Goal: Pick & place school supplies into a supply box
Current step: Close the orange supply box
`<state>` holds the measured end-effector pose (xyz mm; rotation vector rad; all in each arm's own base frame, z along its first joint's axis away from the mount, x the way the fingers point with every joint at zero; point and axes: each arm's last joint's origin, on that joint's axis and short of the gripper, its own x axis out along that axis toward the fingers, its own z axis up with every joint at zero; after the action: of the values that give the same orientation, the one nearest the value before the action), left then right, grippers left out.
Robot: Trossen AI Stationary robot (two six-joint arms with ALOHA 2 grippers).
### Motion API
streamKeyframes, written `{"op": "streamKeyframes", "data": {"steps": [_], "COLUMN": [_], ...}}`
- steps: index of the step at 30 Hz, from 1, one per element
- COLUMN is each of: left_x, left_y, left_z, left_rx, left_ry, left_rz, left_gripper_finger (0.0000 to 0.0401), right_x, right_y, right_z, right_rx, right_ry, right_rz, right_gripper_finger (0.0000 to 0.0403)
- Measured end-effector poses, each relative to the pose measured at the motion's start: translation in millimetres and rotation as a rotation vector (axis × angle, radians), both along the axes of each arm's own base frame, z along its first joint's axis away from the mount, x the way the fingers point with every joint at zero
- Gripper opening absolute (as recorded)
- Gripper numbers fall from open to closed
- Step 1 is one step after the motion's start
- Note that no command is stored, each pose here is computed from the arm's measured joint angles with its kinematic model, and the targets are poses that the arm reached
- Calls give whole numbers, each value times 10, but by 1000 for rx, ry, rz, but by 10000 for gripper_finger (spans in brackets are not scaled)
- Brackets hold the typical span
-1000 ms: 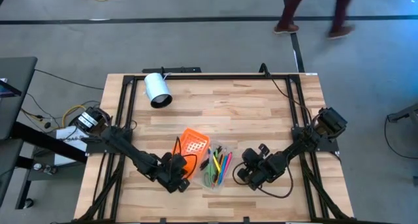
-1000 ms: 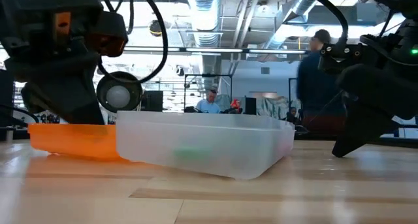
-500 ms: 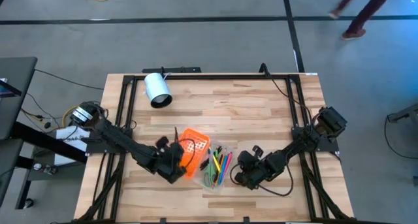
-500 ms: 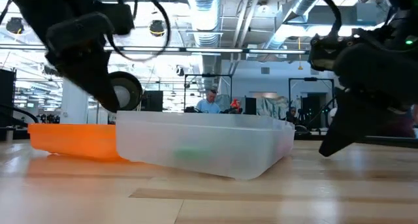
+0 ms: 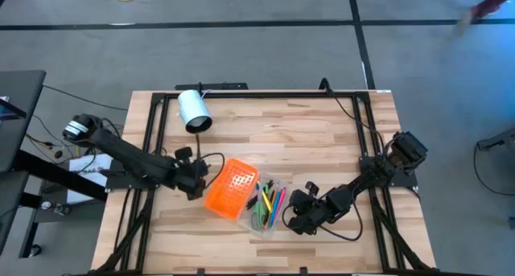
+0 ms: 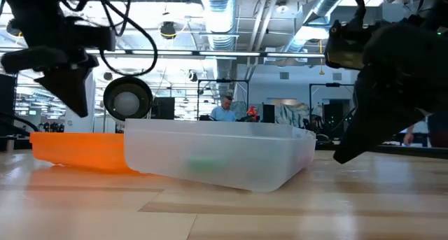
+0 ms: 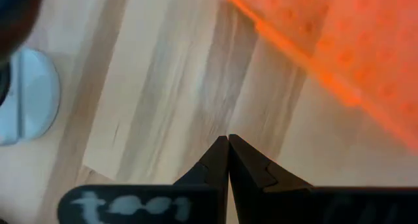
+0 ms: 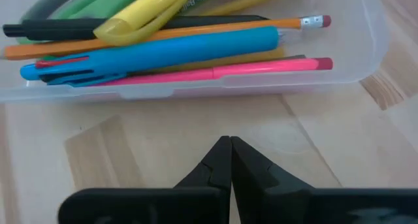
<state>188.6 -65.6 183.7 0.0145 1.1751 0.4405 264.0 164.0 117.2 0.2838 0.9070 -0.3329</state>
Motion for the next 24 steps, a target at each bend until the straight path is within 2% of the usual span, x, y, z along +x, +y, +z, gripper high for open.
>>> {"op": "streamKeyframes", "data": {"steps": [2,5,8,11,14,18,24], "left_x": [-54,-73,-107,-85,-54,-27,105], "left_y": [67,142,212,240,248,289,314], "left_z": [-37,-153,-291,-336,-341,-396,-525], "left_rx": [-30,-135,-203,-210,-188,-160,-224], "left_ry": [13,10,31,-8,-28,21,24], "left_rz": [-85,-205,-223,-249,-339,-431,-483], "left_gripper_finger": [0,0,0,0,0,0,9], "right_x": [3,1,-3,-28,-65,-110,-113], "right_y": [2,8,17,58,125,190,205], "right_z": [3,1,-2,-4,-3,-6,-2], "right_rx": [3,17,38,59,59,67,88], "right_ry": [-4,6,21,35,49,76,76], "right_rz": [1,10,24,50,115,194,191], "right_gripper_finger": [0,0,0,0,0,0,0]}}
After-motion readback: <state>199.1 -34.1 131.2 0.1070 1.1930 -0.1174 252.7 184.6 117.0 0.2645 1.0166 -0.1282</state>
